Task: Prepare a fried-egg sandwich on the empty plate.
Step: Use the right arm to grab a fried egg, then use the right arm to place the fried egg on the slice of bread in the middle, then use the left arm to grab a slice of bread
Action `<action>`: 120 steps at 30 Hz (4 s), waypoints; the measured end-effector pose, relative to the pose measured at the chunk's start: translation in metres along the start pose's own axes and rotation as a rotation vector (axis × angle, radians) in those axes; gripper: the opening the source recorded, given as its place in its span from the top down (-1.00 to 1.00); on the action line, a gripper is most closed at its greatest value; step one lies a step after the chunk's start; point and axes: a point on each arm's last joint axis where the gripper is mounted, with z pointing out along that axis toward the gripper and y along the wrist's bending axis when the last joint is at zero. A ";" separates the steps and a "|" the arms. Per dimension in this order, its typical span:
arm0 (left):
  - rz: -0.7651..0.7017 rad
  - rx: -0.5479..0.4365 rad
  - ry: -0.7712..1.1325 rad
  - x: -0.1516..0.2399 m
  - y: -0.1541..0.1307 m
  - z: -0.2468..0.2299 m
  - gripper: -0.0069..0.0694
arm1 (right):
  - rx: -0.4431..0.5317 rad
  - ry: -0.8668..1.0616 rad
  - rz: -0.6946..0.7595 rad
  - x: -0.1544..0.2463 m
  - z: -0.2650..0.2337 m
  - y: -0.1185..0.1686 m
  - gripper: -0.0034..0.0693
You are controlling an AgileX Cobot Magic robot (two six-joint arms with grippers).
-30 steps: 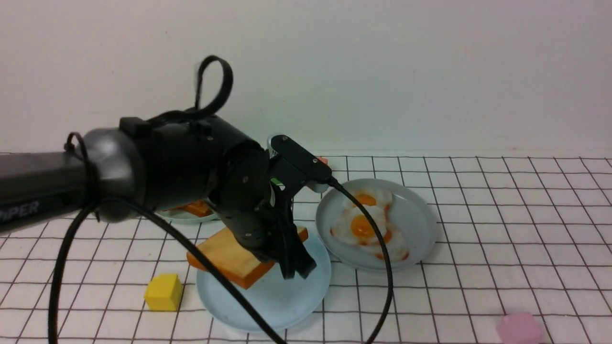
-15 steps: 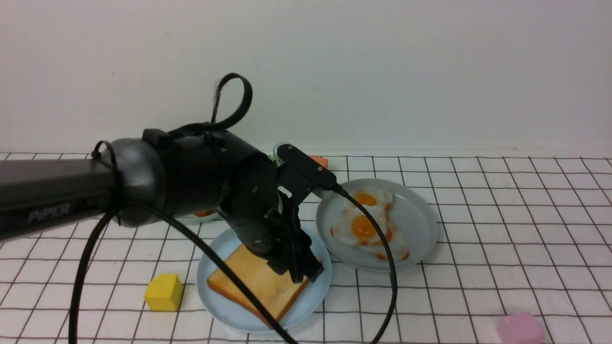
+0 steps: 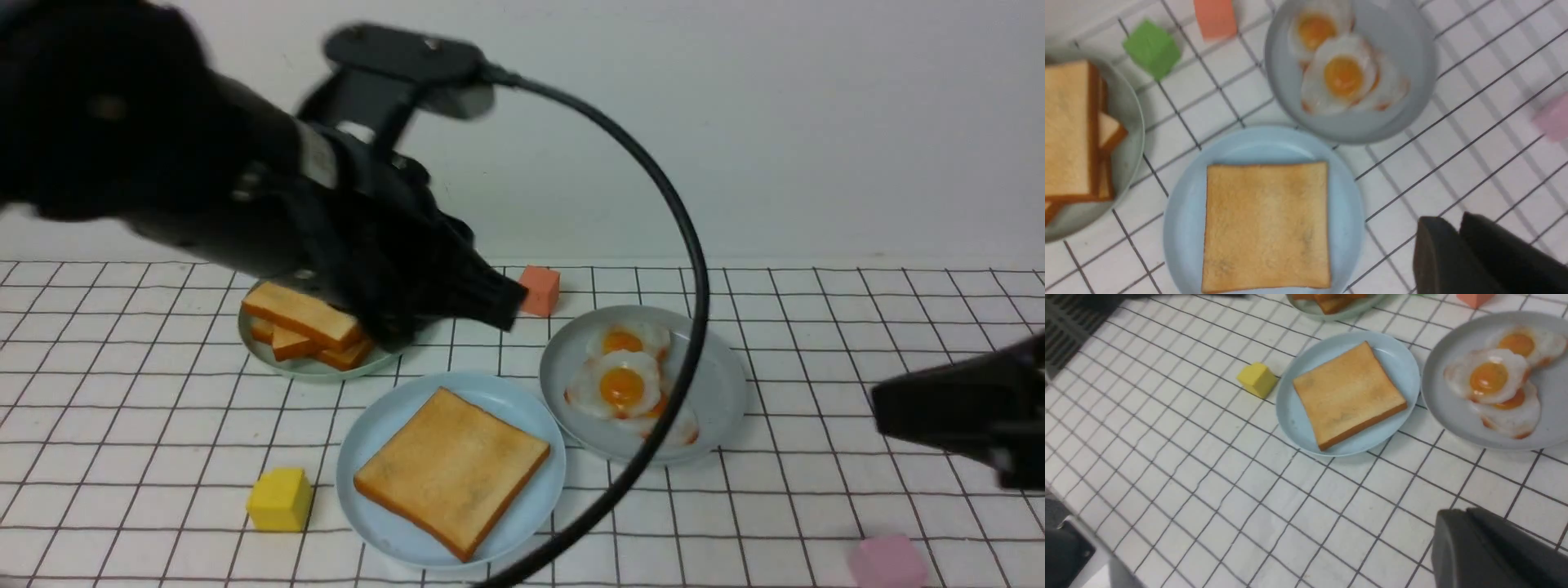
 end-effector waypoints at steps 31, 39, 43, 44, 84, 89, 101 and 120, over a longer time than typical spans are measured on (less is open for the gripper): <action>-0.082 0.079 -0.469 0.152 0.002 -0.120 0.85 | 0.101 0.325 0.363 -0.058 0.277 -0.174 -0.01; -0.086 0.082 -0.469 0.152 0.002 -0.120 0.85 | 0.097 0.302 0.432 -0.048 0.295 -0.182 -0.01; -0.089 0.083 -0.469 0.152 0.001 -0.120 0.85 | 0.090 0.299 0.446 -0.046 0.298 -0.183 -0.01; -0.089 0.083 -0.468 0.152 0.001 -0.120 0.85 | 0.090 0.299 0.444 -0.046 0.298 -0.183 -0.01; -0.079 -0.016 -0.388 0.159 0.010 -0.116 0.85 | -0.223 0.341 0.245 -0.071 0.214 -0.049 0.69; -0.099 -0.041 -0.386 0.160 0.012 -0.116 0.85 | -0.236 0.278 0.319 -0.047 0.258 -0.023 0.69; -0.105 -0.043 -0.385 0.160 0.013 -0.116 0.85 | -0.210 0.218 0.505 -0.016 0.323 -0.035 0.69; -0.144 -0.041 -0.355 0.158 0.013 -0.109 0.83 | -0.139 0.324 0.347 -0.033 0.276 -0.061 0.04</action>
